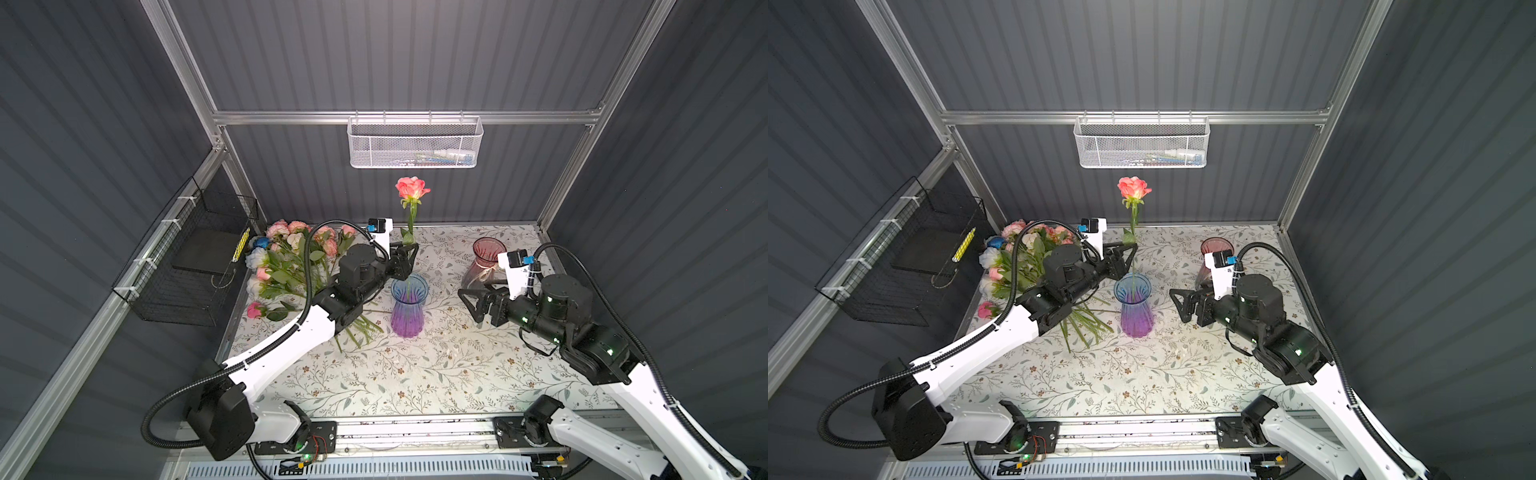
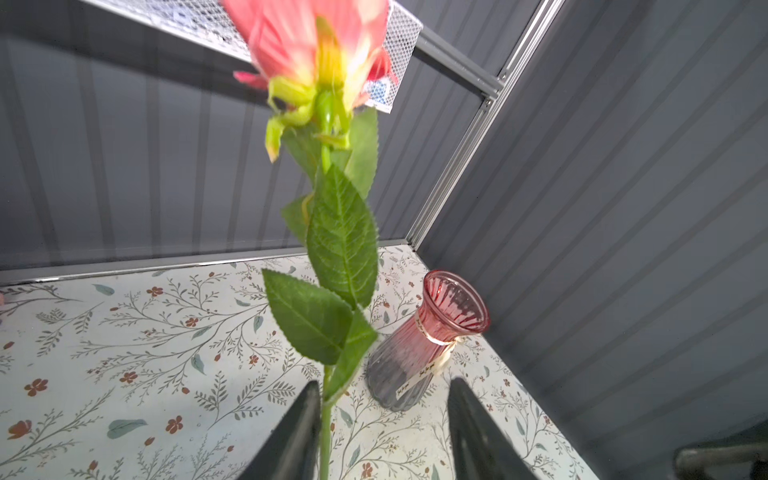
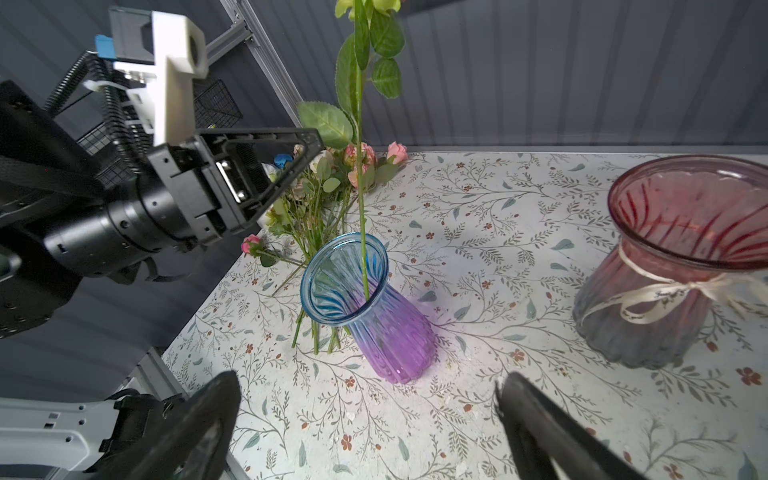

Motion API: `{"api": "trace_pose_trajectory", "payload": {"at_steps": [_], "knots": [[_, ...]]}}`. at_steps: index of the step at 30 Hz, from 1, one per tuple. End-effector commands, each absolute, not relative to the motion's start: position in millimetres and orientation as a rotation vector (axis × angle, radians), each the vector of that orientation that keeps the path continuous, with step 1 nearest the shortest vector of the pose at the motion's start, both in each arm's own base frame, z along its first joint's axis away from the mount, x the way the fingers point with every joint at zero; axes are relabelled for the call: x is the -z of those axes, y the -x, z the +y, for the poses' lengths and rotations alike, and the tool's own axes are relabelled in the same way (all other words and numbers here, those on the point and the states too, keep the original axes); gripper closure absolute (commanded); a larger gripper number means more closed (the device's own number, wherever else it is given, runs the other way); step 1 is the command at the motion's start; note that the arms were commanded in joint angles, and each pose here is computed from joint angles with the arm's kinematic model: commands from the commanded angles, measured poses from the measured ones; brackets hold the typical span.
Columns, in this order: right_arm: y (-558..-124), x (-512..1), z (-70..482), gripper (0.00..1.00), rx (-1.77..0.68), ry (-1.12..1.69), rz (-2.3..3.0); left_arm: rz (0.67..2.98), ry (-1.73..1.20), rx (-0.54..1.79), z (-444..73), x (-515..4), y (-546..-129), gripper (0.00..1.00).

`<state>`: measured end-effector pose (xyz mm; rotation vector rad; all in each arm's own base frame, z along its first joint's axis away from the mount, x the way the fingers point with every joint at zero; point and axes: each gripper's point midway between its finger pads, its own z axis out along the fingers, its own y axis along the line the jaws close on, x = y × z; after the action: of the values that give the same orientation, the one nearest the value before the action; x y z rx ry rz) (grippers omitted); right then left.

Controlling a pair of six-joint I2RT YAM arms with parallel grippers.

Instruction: Arrange the flowers into the vase

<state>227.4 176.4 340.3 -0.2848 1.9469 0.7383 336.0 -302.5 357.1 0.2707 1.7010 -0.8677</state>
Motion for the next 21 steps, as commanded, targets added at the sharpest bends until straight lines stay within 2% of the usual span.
{"api": "trace_pose_trajectory", "payload": {"at_steps": [1, 2, 3, 7, 11, 13, 15, 17, 21], "knots": [[-232.7, -345.6, 166.6, 0.01, -0.717, 0.207, 1.913, 1.632, -0.235, 0.890, -287.9, -390.7, -321.4, 0.31], [-233.2, -343.9, 166.7, 0.01, -0.714, 0.206, 1.918, 1.623, -0.230, 0.889, -283.3, -396.4, -317.7, 0.21], [-233.3, -342.6, 166.2, 0.01, -0.710, 0.207, 1.921, 1.615, -0.225, 0.886, -278.4, -401.8, -314.2, 0.01], [-235.3, -332.2, 167.6, 0.01, -0.698, 0.217, 1.948, 1.628, -0.200, 0.848, -258.4, -410.8, -301.7, 0.00], [-238.0, -317.3, 170.0, 0.02, -0.694, 0.214, 1.987, 1.688, -0.100, 0.751, -221.8, -389.7, -290.3, 0.00], [-239.1, -311.1, 171.9, 0.04, -0.702, 0.213, 1.998, 1.718, -0.024, 0.681, -197.8, -374.8, -285.3, 0.03], [-239.3, -307.0, 174.8, 0.07, -0.720, 0.212, 2.005, 1.756, 0.050, 0.597, -173.3, -357.8, -280.4, 0.18], [-240.2, -304.6, 176.3, 0.09, -0.735, 0.205, 2.006, 1.792, 0.112, 0.542, -155.1, -341.1, -277.4, 0.27], [-243.2, -300.3, 176.8, 0.13, -0.743, 0.187, 2.016, 1.921, 0.246, 0.488, -120.4, -297.3, -286.8, 0.36]]}}
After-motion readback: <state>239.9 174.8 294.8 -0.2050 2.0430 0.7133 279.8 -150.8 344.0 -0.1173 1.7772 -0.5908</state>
